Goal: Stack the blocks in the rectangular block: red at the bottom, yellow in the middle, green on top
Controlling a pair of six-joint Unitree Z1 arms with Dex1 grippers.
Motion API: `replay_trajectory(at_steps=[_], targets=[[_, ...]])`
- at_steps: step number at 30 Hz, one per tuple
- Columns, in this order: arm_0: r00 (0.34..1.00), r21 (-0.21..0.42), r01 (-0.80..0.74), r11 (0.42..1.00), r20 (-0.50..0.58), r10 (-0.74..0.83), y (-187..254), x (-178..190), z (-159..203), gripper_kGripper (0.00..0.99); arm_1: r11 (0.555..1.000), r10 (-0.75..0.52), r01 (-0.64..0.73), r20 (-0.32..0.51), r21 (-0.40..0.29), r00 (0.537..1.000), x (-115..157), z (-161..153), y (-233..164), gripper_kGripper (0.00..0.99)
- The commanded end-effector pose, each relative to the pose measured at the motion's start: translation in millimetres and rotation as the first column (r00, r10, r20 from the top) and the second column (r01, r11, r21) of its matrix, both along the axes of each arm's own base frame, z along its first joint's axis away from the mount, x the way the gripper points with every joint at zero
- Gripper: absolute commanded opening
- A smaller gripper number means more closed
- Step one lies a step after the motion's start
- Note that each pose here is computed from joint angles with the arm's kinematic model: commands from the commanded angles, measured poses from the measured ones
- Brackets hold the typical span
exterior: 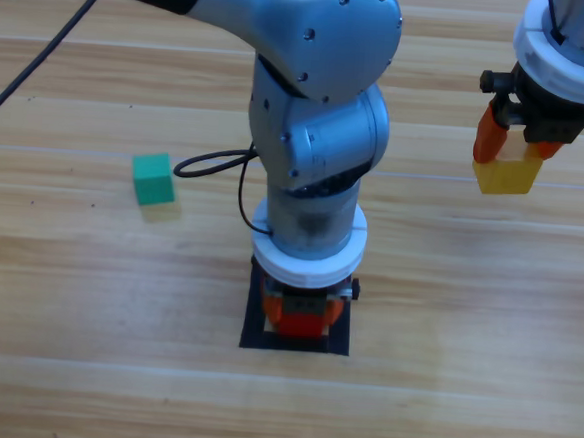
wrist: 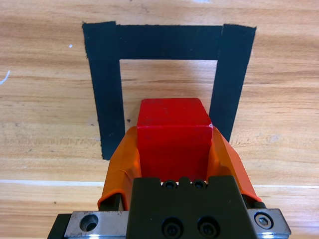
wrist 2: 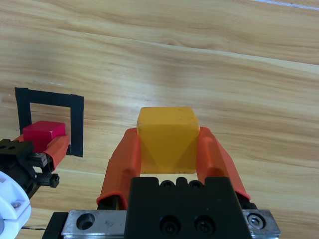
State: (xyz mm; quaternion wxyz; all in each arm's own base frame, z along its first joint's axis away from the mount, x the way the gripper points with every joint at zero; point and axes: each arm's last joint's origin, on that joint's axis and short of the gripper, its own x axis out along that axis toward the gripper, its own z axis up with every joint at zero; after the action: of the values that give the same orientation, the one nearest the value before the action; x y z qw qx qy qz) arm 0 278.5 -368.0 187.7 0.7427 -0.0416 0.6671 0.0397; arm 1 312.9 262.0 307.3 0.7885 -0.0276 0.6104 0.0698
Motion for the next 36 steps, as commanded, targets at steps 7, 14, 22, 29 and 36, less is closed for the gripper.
replay_trajectory(at_steps=[7,14,22,29,36], targets=[[0.999,0.052,0.039,0.998,-0.003,-0.039,-8.6,-3.7,-26.6,0.003,1.0,-0.004,0.004,0.01,-0.003,1.0,1.4,-0.2,-4.6,0.147],[0.999,0.062,0.039,0.997,-0.003,-0.039,-7.2,-3.5,-28.6,0.037,1.0,-0.006,0.006,0.009,-0.005,1.0,2.0,-1.4,-4.1,0.147],[1.0,0.054,0.024,0.998,0.003,-0.024,-6.9,-4.5,-24.7,0.456,1.0,-0.007,0.007,0.012,-0.008,1.0,2.9,-2.2,-3.6,0.149],[1.0,0.053,0.018,0.998,0.004,-0.018,-8.0,-7.3,-23.9,0.779,1.0,-0.012,0.012,0.011,-0.008,1.0,2.8,-2.6,-3.8,0.149],[0.999,0.023,0.019,1.0,0.039,-0.02,-13.6,-12.1,-8.0,0.862,1.0,-0.01,0.01,0.02,0.002,1.0,-0.2,3.2,-5.3,0.149]])
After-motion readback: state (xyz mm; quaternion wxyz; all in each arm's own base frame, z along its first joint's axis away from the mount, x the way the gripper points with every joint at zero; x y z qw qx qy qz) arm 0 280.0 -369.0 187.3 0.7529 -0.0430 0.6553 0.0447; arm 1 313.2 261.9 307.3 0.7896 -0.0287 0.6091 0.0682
